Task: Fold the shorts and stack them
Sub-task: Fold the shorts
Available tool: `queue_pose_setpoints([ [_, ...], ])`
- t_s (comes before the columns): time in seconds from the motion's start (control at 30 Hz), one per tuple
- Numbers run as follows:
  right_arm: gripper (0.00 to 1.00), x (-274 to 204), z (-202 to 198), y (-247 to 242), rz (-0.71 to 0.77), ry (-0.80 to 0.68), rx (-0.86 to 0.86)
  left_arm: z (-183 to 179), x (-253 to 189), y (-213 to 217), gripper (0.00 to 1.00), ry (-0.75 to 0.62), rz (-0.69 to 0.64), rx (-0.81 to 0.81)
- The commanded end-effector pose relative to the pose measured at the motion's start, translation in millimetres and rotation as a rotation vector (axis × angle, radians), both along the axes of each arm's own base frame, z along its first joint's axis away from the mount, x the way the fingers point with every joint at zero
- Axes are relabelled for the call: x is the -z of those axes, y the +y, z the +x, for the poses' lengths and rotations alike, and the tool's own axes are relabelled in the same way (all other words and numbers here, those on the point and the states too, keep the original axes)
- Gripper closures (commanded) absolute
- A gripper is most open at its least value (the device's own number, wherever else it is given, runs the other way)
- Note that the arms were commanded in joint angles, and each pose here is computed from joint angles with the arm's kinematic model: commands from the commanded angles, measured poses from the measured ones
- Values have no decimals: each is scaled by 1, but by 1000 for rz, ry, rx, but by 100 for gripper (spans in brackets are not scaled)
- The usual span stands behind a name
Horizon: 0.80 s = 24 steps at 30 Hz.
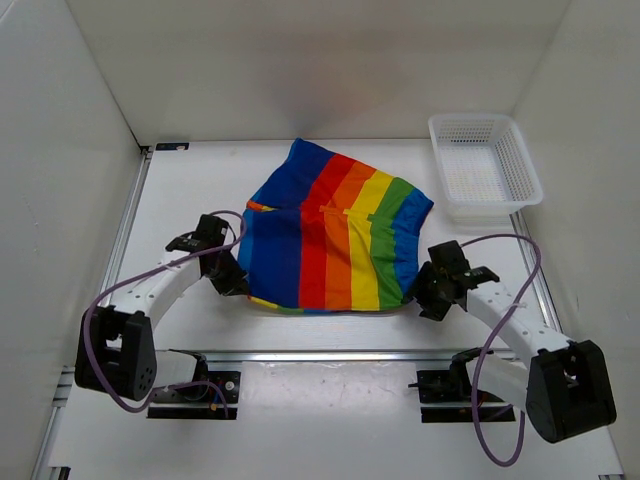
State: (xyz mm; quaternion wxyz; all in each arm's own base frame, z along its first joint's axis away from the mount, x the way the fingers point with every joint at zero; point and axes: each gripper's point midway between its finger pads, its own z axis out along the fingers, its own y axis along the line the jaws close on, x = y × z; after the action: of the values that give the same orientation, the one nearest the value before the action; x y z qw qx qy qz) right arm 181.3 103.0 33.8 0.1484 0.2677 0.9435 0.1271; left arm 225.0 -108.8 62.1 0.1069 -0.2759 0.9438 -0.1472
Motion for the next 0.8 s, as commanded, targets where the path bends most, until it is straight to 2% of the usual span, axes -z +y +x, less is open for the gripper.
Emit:
queue_pose_setpoints([
  [0.0, 39, 0, 14, 11, 53, -34, 10, -4, 0, -1, 90, -12, -6, 18],
  [0.03, 47, 4, 20, 13, 55, -39, 10, -4, 0, -1, 90, -12, -6, 18],
  [0.07, 68, 7, 24, 12, 42, -43, 16, -4, 0, -1, 90, -12, -6, 18],
  [0.17, 97, 5, 43, 10, 2, -54, 23, -3, -6, 1, 90, -35, 5, 22],
  [0.2, 100, 1, 47, 9, -13, -58, 18, 1, -13, 2, 90, -58, 11, 18],
  [0.27, 100, -22, 62, 8, -41, -97, -4, 4, -26, 2, 90, -85, 5, 17],
  [0.3, 100, -33, 68, 7, -53, -127, -16, 16, -41, 6, 90, -131, 21, 10],
  [0.37, 100, -74, 89, 3, -100, -226, -50, 27, -69, 10, 90, -185, 35, 13],
  [0.4, 100, -92, 97, 2, -113, -271, -64, 49, -108, 14, 90, -293, 40, 17],
  [0.47, 100, -144, 118, -1, -160, -373, -95, 63, -146, 15, 90, -357, 45, 30],
  [0.5, 100, -161, 124, -2, -173, -403, -108, 85, -194, 21, 90, -463, 55, 19],
  [0.6, 100, -239, 141, 0, -191, -555, -165, 107, -263, 30, 90, -575, 73, 8],
  [0.63, 100, -260, 141, 0, -184, -592, -178, 104, -319, 31, 90, -696, 68, 12],
  [0.7, 100, -312, 137, 1, -181, -686, -225, 101, -370, 38, 90, -826, 55, -16],
  [0.73, 100, -327, 133, 2, -174, -712, -239, 88, -409, 39, 90, -922, 33, -17],
  [0.77, 100, -343, 126, 1, -169, -745, -249, 81, -425, 38, 90, -964, 22, -11],
])
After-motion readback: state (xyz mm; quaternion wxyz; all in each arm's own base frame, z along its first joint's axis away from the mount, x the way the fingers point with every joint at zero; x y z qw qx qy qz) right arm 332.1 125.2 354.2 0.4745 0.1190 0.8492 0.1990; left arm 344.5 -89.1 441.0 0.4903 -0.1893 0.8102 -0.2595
